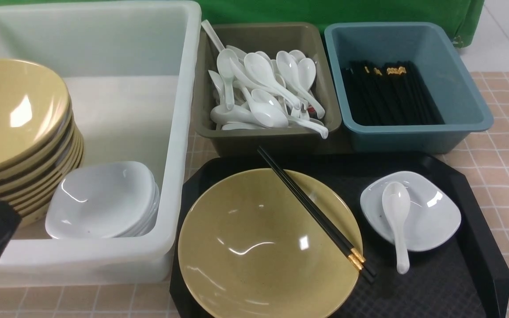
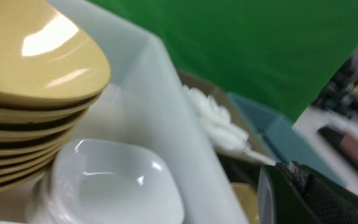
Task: On brown table put chopsticks spoon bowls plates into blue grey white boxes.
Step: 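Move the grippers toward the tableware on the black tray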
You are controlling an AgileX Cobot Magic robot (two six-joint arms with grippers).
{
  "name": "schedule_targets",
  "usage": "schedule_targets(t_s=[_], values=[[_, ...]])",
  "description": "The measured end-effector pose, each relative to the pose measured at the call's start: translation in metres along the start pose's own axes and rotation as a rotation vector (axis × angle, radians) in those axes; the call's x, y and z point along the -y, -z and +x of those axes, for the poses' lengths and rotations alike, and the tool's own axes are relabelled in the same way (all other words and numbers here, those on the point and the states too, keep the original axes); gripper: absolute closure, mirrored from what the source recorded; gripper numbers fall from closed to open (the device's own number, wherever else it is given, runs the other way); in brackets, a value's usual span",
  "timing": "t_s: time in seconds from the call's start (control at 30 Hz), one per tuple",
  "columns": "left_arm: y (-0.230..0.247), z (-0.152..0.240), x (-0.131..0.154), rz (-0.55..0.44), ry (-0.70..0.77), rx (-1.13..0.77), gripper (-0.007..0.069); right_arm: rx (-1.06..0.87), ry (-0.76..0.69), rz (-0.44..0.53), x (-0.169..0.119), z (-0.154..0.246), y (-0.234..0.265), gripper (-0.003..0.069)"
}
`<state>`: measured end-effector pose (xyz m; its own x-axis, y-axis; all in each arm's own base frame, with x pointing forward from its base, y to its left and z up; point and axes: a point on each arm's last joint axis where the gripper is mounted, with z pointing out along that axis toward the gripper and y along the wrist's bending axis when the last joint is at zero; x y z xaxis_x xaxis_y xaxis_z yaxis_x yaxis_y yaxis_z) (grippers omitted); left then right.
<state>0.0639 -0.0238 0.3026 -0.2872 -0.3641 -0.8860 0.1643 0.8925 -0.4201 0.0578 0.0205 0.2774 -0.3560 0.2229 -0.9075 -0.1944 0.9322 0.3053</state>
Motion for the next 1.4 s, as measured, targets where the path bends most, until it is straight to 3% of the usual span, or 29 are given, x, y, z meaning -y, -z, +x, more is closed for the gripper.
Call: schedule_targets(t_s=[0.23,0.37,0.4,0.47,0.57,0.7,0.83,1.03,1.23,1.4], values=[[-0.049,-0.058,0.005,-0.138,-0.329,-0.509,0.0624,-0.506,0.412,-0.026,-0.023,-0.065,-0.042,0.0622],[-0.072,-0.075,0.008,-0.115,-0.412,-0.645,0.0624,-0.656,0.518,-0.074,-0.03,-0.086,-0.061,0.0622],[-0.089,-0.081,0.015,-0.068,-0.447,-0.7,0.0624,-0.72,0.549,-0.104,-0.035,-0.094,-0.075,0.0622],[-0.098,-0.08,0.019,-0.039,-0.465,-0.728,0.0624,-0.737,0.568,-0.123,-0.038,-0.097,-0.082,0.0622],[-0.123,-0.076,0.05,0.126,-0.593,-0.792,0.0624,-0.789,0.626,-0.196,-0.056,-0.104,-0.107,0.0622],[-0.14,-0.069,0.076,0.214,-0.697,-0.818,0.0624,-0.841,0.683,-0.275,-0.081,-0.104,-0.134,0.0621],[-0.154,-0.06,0.088,0.24,-0.767,-0.811,0.0624,-0.93,0.748,-0.345,-0.108,-0.092,-0.169,0.0617],[-0.16,-0.059,0.084,0.205,-0.823,-0.808,0.0624,-1.003,0.792,-0.384,-0.134,-0.079,-0.212,0.0592],[-0.16,-0.059,0.083,0.2,-0.831,-0.81,0.0624,-1.055,0.803,-0.366,-0.153,-0.061,-0.251,0.0451],[-0.16,-0.059,0.083,0.201,-0.828,-0.819,0.0624,-1.102,0.784,-0.33,-0.158,-0.044,-0.276,0.0239]])
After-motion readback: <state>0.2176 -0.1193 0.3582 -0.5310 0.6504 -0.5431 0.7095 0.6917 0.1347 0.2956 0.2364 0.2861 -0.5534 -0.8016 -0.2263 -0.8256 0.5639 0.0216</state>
